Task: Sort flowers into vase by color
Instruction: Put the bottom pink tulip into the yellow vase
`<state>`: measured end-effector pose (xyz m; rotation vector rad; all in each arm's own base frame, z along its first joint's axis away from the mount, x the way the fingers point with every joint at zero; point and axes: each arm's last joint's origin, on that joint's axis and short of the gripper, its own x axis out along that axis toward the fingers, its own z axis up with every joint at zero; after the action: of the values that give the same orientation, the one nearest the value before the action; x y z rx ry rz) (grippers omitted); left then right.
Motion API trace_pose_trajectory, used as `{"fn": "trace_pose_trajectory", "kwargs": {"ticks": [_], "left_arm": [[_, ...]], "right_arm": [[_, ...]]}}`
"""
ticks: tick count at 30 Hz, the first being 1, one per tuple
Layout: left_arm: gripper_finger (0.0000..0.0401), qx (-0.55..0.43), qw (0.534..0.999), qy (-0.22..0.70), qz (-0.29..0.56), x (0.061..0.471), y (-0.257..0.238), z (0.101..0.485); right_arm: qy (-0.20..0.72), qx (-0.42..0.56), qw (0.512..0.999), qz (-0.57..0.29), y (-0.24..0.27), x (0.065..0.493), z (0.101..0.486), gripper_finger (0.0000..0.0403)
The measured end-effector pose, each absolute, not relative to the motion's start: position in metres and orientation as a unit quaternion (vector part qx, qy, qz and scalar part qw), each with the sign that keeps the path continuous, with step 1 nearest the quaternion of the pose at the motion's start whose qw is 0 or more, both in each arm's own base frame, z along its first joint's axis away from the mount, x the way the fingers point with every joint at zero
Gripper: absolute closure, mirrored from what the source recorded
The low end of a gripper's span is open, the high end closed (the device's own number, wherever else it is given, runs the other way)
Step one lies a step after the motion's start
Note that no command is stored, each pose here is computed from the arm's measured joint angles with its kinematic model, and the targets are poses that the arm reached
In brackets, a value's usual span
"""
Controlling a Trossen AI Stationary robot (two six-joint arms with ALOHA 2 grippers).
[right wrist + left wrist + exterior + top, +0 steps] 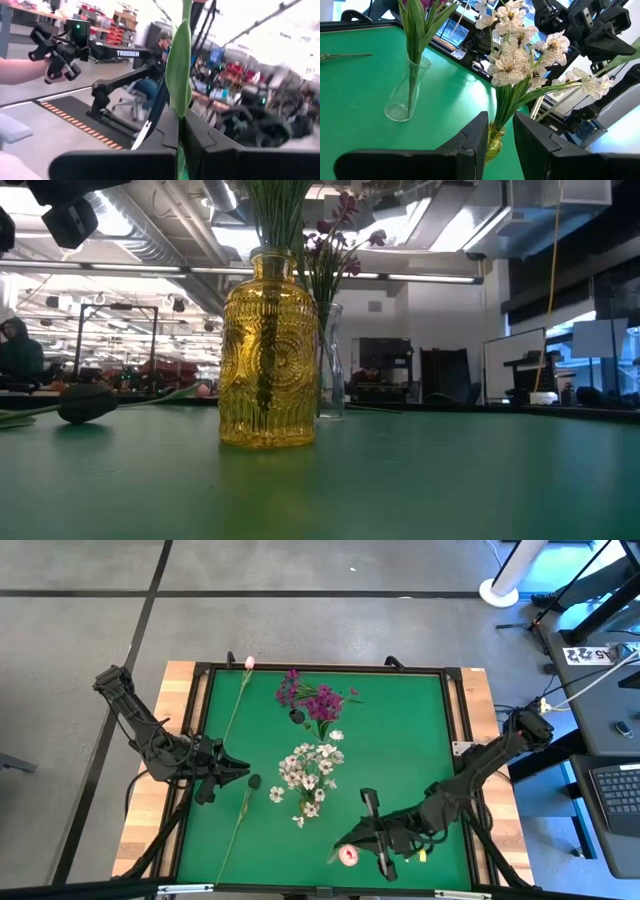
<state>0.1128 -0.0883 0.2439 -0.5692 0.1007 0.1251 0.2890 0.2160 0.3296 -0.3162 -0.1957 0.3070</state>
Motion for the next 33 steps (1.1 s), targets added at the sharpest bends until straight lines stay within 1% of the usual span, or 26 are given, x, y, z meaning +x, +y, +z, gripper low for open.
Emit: {"fn": "trace_pose_trajectory", "kwargs": {"ticks": [5,11,16,25,33], "left_arm": [[0.0314,-0.279,0.957,0.051,0.062,0.113,-0.088,0.244],[0.0314,-0.279,0.957,0.051,0.062,0.113,-0.088,0.243],[0.0314,-0.279,0.957,0.051,0.062,0.113,-0.088,0.243],[0.0314,-0.279,0.957,0.051,0.062,0.113,-0.088,0.243],[0.0314,-0.278,0.957,0.051,0.062,0.113,-0.088,0.243]], "right_arm": [[-0.127,-0.176,0.965,0.144,0.203,0.302,0.331,0.0398],[-0.108,-0.183,0.97,0.116,0.183,0.318,0.325,0.0398],[-0.099,-0.19,0.97,0.112,0.174,0.328,0.318,0.0398],[-0.054,-0.184,0.975,0.112,0.171,0.342,0.296,0.0398],[-0.019,-0.154,0.98,0.122,0.172,0.342,0.289,0.0398]]}}
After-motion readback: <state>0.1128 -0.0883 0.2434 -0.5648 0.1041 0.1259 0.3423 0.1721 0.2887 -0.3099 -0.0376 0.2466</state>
